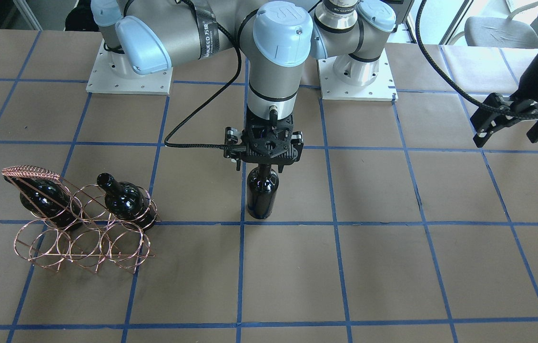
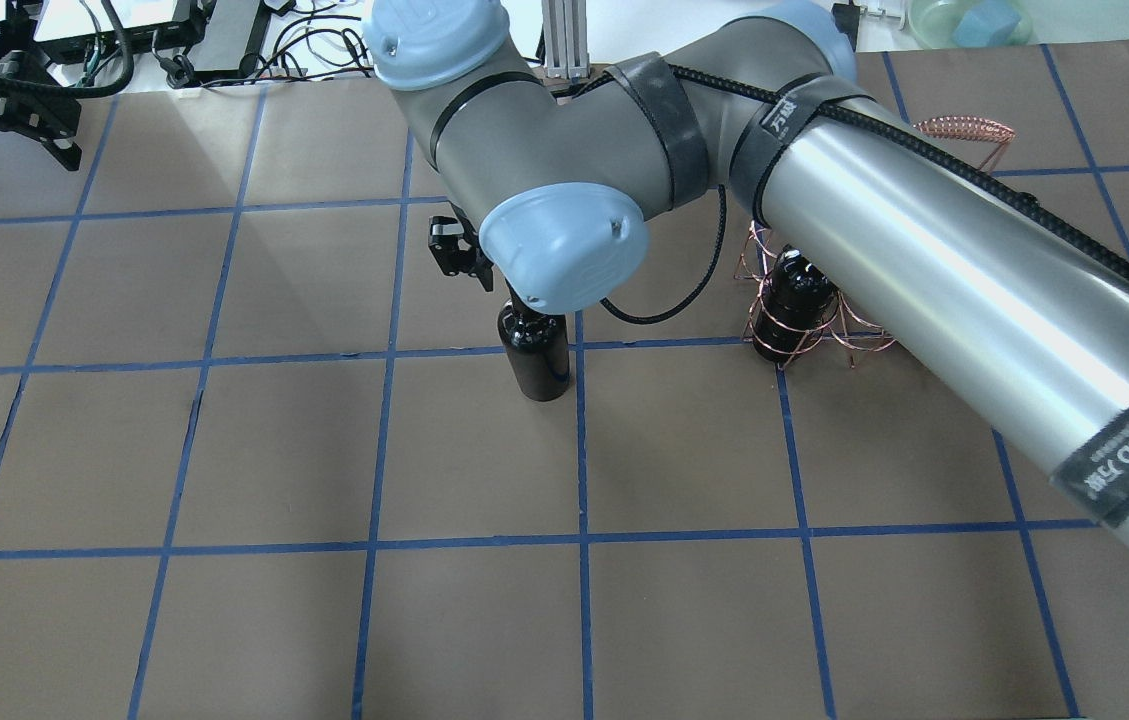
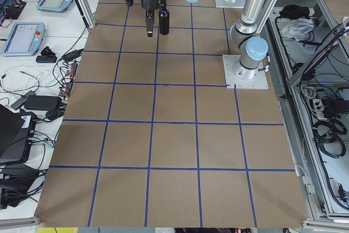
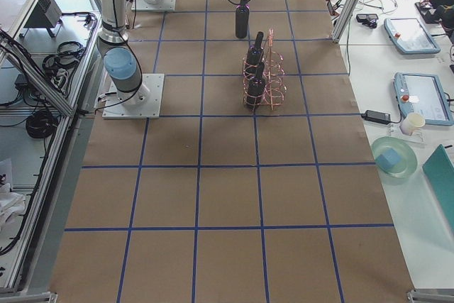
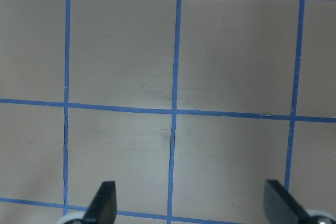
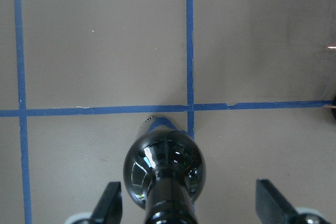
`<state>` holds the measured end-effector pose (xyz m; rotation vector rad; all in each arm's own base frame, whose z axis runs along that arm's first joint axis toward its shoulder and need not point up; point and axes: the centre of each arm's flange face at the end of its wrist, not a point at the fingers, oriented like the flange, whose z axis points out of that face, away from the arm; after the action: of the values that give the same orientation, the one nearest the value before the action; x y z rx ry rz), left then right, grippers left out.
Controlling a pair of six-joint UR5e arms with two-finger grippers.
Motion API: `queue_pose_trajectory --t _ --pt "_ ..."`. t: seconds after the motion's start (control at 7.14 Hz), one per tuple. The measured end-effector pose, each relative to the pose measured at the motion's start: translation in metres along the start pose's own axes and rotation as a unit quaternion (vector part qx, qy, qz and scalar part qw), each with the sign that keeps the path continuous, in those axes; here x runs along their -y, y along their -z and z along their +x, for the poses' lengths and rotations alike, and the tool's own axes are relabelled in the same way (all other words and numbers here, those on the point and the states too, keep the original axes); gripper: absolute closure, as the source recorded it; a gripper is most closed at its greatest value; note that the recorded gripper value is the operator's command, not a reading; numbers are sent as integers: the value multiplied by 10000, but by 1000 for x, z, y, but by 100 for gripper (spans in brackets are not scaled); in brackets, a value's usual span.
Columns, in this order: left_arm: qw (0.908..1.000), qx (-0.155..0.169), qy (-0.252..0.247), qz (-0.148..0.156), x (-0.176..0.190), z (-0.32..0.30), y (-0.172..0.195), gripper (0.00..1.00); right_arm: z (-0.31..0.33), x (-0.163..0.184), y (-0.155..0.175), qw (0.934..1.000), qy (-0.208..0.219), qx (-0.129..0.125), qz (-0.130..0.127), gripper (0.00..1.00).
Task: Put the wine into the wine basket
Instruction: 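Lift the bottle with the right gripper and carry it toward the basket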
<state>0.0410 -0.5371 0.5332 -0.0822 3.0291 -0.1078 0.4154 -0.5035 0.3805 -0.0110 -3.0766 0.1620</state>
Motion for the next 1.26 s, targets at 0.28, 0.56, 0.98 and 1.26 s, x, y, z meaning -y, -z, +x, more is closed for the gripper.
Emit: queue_pose_trajectory --t 0.28,0.56,0.98,1.26 --pt "9999 -30 -40 -116 -8 6 -2 0 -3 1 -7 10000 -6 88 -44 15" --pt "9998 -46 -55 -183 -11 8 -3 0 -4 1 -8 9998 -9 160 -85 22" --pt "9997 -62 -69 -244 -13 9 -4 0 -4 1 -9 9998 0 179 -112 53" --pt "9996 -69 -76 -249 -13 10 -4 0 -5 1 -11 9996 74 213 -148 58"
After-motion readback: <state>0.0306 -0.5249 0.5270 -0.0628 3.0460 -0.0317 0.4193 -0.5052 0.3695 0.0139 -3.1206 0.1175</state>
